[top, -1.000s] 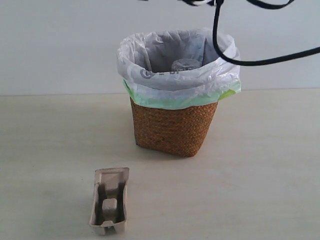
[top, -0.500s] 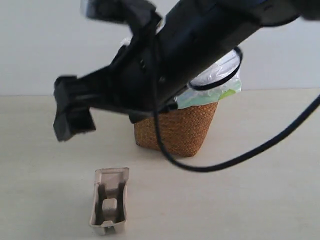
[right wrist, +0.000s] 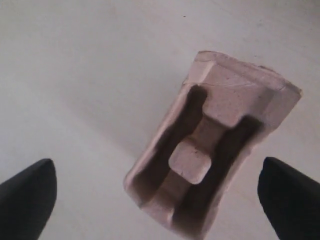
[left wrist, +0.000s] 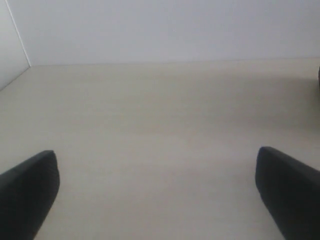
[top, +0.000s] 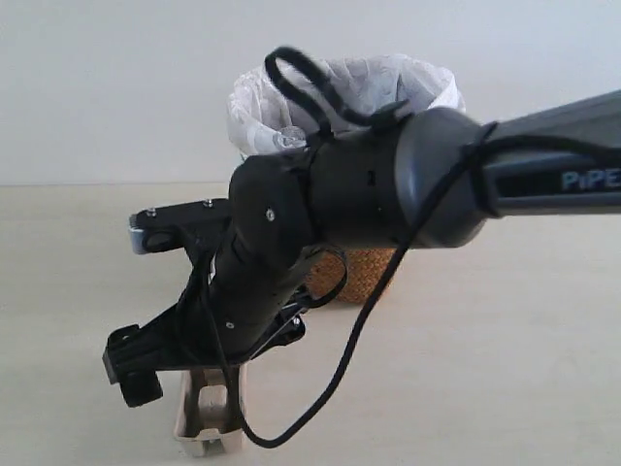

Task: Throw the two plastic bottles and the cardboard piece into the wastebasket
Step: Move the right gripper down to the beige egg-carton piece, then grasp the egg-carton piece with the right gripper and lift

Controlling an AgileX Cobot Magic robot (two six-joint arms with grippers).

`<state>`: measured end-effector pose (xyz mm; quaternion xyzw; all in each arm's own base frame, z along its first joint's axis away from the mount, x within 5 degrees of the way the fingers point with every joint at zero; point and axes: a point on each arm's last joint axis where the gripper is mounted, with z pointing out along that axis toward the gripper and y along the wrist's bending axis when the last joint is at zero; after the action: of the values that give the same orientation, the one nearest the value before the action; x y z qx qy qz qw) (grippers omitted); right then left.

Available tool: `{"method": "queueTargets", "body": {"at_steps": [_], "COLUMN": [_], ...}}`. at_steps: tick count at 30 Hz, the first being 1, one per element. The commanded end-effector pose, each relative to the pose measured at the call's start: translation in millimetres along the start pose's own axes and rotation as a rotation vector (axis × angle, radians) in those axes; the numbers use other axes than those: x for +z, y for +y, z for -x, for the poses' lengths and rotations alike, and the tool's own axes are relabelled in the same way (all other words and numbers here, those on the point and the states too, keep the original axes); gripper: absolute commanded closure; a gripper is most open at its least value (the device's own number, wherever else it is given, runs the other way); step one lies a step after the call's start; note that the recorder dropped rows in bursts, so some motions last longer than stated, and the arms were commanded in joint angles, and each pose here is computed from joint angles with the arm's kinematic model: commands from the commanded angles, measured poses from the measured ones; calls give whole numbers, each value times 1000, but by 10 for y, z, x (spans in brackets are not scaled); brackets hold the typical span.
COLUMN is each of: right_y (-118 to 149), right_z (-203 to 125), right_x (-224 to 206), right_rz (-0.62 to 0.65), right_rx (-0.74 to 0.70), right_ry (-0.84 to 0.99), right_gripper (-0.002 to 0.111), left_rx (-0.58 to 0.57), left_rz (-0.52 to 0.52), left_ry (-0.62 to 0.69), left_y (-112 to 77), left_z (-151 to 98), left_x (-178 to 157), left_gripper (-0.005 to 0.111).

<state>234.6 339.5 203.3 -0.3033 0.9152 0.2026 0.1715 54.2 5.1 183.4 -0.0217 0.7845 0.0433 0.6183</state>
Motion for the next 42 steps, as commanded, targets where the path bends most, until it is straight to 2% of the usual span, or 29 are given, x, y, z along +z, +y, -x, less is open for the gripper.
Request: {"method": "queueTargets", "body": {"at_steps": [1, 5, 9, 10, 12, 14, 15, 16, 17, 21, 29, 33, 36, 39, 42], "right_y": [-80, -183, -201, -208, -214, -209, -199, -191, -178, -121, 70, 185, 152, 91, 92], "right_z": [-36, -45, -57, -67, -77, -72, -58, -50, -33, 33, 118, 127, 154, 130, 40], "right_x": [285, 434, 558, 585, 603, 577, 540, 504, 453, 203, -665, -1165, -1518, -1751, -1797], "right_rz": [-45, -136, -129, -131, -133, -133, -131, -130, -127, -117, -85, -63, -118, -172, -163], "right_rx": [-6, 4, 39, 39, 42, 40, 28, 9, -4, -48, -145, -208, -252, -201, -174], "right_ry": [6, 19, 4, 9, 15, 16, 10, 10, 3, -26, -115, -223, -332, -373, -301], "right_gripper": [6, 6, 6, 11, 34, 72, 84, 102, 108, 107, 107, 107, 107, 107, 107], "left_rx": [-10, -10, -10, -10, -10, -10, -10, -10, -10, -10, -10, -10, -10, -10, -10], "left_rz": [4, 4, 4, 4, 4, 4, 4, 4, 4, 4, 4, 4, 4, 4, 4], "left_ry": [-13, -13, -13, -13, -13, -13, -13, -13, -13, -13, -13, -13, -13, -13, -13], "left_y": [3, 3, 3, 3, 3, 3, 3, 3, 3, 3, 3, 3, 3, 3, 3], "left_z": [19, 19, 19, 19, 19, 19, 19, 19, 19, 19, 19, 19, 19, 19, 19], "left_x": [-6, -6, -6, -6, -6, -6, -6, -6, -6, -6, -6, -6, -6, -6, -6], "left_gripper": [-1, -1, -1, -1, -1, -1, -1, -1, -1, -1, -1, -1, -1, -1, -1]}}
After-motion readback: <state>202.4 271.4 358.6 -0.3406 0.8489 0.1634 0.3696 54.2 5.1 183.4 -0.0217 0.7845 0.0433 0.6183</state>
